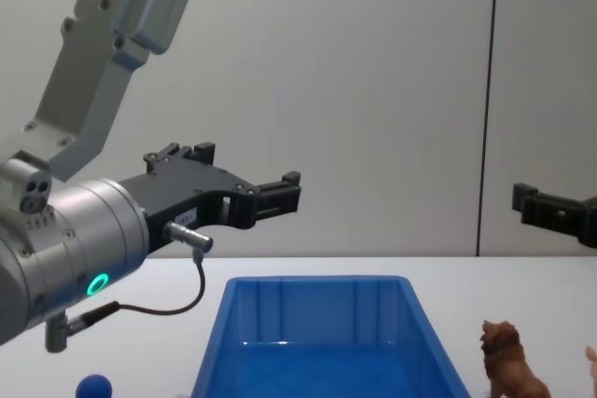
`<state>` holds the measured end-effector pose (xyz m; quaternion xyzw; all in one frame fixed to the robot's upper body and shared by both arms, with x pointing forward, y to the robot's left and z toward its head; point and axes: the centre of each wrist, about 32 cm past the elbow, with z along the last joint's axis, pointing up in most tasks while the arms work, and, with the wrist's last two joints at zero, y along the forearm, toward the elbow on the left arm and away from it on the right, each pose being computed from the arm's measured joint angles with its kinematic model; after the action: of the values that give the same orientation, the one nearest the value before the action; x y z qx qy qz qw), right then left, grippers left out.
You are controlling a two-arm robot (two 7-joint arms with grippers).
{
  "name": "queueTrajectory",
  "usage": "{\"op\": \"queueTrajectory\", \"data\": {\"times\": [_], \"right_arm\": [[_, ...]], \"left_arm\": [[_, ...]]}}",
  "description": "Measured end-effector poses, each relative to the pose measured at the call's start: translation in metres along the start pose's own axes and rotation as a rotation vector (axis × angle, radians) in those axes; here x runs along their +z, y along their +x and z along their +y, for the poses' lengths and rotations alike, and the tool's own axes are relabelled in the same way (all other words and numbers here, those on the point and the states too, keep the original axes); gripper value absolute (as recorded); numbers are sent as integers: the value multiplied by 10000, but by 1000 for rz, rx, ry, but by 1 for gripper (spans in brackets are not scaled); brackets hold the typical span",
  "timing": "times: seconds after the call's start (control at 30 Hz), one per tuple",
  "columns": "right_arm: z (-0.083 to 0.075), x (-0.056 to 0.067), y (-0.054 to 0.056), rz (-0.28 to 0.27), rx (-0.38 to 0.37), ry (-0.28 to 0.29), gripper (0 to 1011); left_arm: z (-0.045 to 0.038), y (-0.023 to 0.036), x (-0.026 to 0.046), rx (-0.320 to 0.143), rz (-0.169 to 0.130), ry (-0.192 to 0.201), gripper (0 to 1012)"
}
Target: Pick up the two dolls from the table and place them into the box.
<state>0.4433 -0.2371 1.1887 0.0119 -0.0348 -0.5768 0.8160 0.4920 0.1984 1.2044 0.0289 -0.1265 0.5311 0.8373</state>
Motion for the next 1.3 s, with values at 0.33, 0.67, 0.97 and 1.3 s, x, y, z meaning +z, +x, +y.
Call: {"op": "queueTrajectory", "data": {"times": [0.33, 0.67, 0.97, 1.3], "right_arm": [[-1, -20, -9, 17, -47, -61, 1001], [-2, -59, -60, 29, -113, -165, 1001], [-31, -99, -95, 16, -175, -250, 1001], [-73, -170, -101, 7, -221, -320, 1001]], "left_arm": [[0, 0, 0, 0, 0, 0, 1001], [0, 0, 0, 0, 0, 0, 1002], [0, 0, 0, 0, 0, 0, 1002], [0, 0, 0, 0, 0, 0, 1002]]}}
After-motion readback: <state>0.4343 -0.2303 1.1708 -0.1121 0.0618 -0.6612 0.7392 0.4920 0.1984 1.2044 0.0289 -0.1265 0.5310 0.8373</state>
